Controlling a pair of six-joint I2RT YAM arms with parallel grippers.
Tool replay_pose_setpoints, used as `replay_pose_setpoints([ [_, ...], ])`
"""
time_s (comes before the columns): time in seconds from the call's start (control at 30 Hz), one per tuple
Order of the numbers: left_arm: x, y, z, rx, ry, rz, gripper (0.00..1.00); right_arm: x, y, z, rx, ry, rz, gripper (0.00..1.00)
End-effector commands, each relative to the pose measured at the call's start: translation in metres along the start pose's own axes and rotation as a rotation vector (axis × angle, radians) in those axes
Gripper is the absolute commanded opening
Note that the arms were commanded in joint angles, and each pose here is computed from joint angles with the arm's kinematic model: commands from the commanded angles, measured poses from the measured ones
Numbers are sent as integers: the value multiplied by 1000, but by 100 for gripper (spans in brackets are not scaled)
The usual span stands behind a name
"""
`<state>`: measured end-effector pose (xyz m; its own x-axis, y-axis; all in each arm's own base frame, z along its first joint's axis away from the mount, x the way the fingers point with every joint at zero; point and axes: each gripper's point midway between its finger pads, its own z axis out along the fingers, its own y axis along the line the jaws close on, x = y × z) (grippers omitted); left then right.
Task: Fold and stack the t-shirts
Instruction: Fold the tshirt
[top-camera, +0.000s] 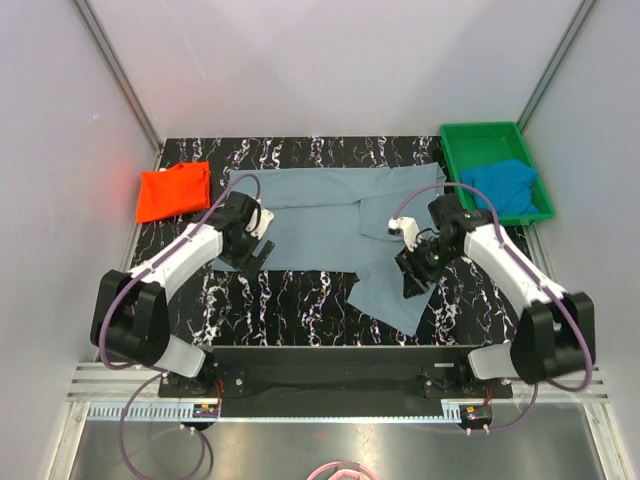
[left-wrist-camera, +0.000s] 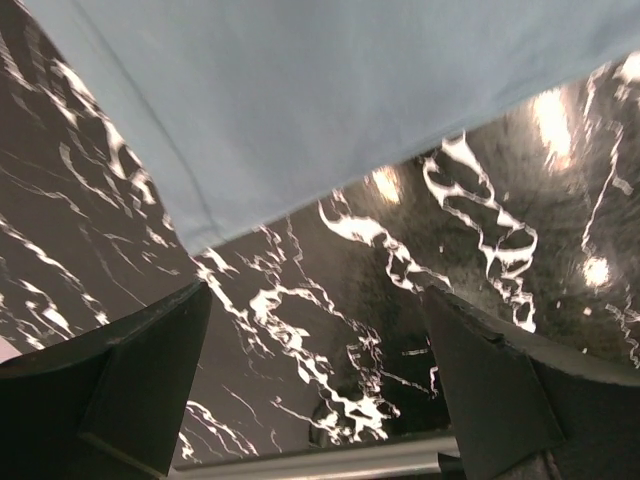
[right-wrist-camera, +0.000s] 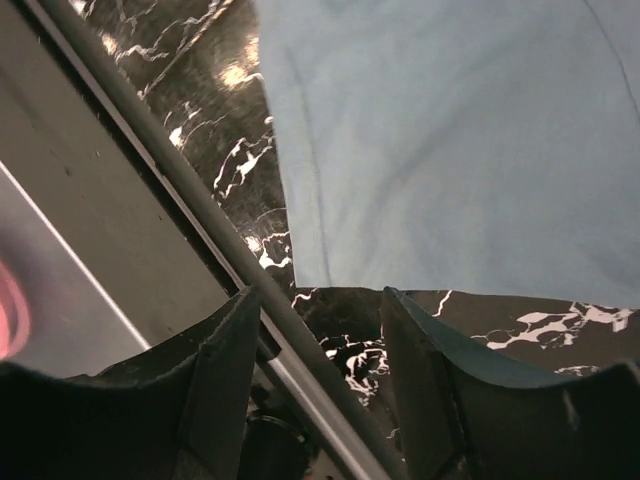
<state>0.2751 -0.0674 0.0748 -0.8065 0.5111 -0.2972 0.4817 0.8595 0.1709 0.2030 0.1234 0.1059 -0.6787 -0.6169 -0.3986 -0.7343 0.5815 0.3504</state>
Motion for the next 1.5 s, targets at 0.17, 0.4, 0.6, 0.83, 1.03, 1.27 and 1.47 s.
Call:
replay_pose_setpoints([
  [0.17,13,14,-1,-87,-24,84,89,30,33,-14,104,3,-388,59],
  [0.4,6,35,0,-195,-41,168,91,61,25,10,115,136,-581,57],
  [0.6,-11,46,0,-244,-65,163,92,69,15,27,110,204,-673,57],
  [0.83,-10,51,18,-271,-5,151,93,68,18,39,72,213,-689,57],
  [1.03,-11,50,26,-194,26,36,93,71,29,45,10,225,-705,57],
  [1.27,-14,59,27,-189,27,-18,93,81,39,54,-57,255,-700,56],
  [1.47,-18,66,23,-191,24,-42,93,93,36,66,-117,348,-646,53],
])
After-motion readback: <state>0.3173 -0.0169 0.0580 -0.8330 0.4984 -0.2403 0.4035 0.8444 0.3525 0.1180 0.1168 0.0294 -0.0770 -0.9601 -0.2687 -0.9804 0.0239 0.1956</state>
